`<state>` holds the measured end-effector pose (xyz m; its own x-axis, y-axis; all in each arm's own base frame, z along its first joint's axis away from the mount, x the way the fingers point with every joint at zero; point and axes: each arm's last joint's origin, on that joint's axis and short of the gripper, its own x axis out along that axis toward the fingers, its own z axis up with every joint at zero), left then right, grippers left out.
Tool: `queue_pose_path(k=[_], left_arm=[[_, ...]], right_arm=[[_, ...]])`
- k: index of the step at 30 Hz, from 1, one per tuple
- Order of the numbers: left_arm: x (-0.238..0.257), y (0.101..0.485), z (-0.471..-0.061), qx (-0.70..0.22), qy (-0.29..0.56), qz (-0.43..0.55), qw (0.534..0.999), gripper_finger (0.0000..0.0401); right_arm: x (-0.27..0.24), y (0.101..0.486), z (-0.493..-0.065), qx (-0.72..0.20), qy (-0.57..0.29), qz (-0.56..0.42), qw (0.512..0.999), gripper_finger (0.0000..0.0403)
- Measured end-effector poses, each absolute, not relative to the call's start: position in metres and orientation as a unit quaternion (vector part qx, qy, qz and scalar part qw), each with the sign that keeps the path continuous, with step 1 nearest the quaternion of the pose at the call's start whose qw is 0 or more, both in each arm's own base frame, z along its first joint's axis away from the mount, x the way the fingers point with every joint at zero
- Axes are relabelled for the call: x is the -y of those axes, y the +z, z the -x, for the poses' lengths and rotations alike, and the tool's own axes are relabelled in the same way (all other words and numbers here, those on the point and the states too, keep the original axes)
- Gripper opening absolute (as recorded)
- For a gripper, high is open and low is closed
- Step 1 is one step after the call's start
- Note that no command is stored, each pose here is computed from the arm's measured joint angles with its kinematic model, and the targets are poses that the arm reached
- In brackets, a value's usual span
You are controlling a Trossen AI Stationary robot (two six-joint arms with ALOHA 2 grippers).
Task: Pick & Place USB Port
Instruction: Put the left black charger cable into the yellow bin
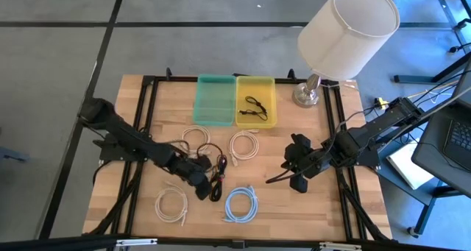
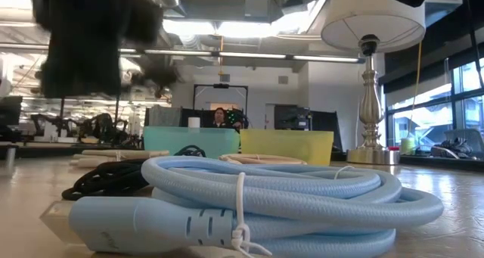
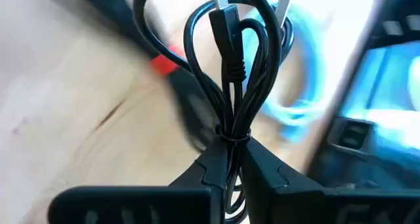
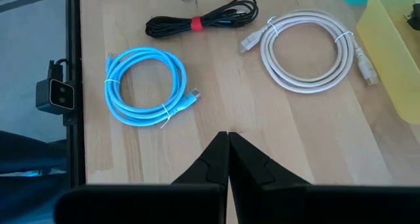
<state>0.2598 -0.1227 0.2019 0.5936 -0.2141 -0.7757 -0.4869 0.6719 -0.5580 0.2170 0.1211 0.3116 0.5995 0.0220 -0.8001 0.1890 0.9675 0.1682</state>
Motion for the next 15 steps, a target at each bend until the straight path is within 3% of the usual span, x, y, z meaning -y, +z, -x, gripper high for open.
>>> queue_pose_path(k=[5,8,12,15], left_arm=[[0.104,0.278,-0.253,-0.293,0.055,0.323,0.898,0.0018],[0.087,0.309,-0.248,-0.191,0.057,0.245,0.949,0.0018],[0.063,0.345,-0.25,-0.059,0.029,0.186,0.98,0.0018],[0.049,0.355,-0.256,-0.011,-0.02,0.144,0.989,0.0018]], right_arm=[[-0.118,0.328,-0.222,-0.407,-0.061,-0.111,0.905,0.0007],[-0.114,0.348,-0.229,-0.339,-0.082,-0.091,0.933,0.0007],[-0.107,0.38,-0.243,-0.236,-0.079,-0.053,0.967,0.0015],[-0.096,0.405,-0.251,-0.171,-0.075,-0.037,0.982,0.0027]])
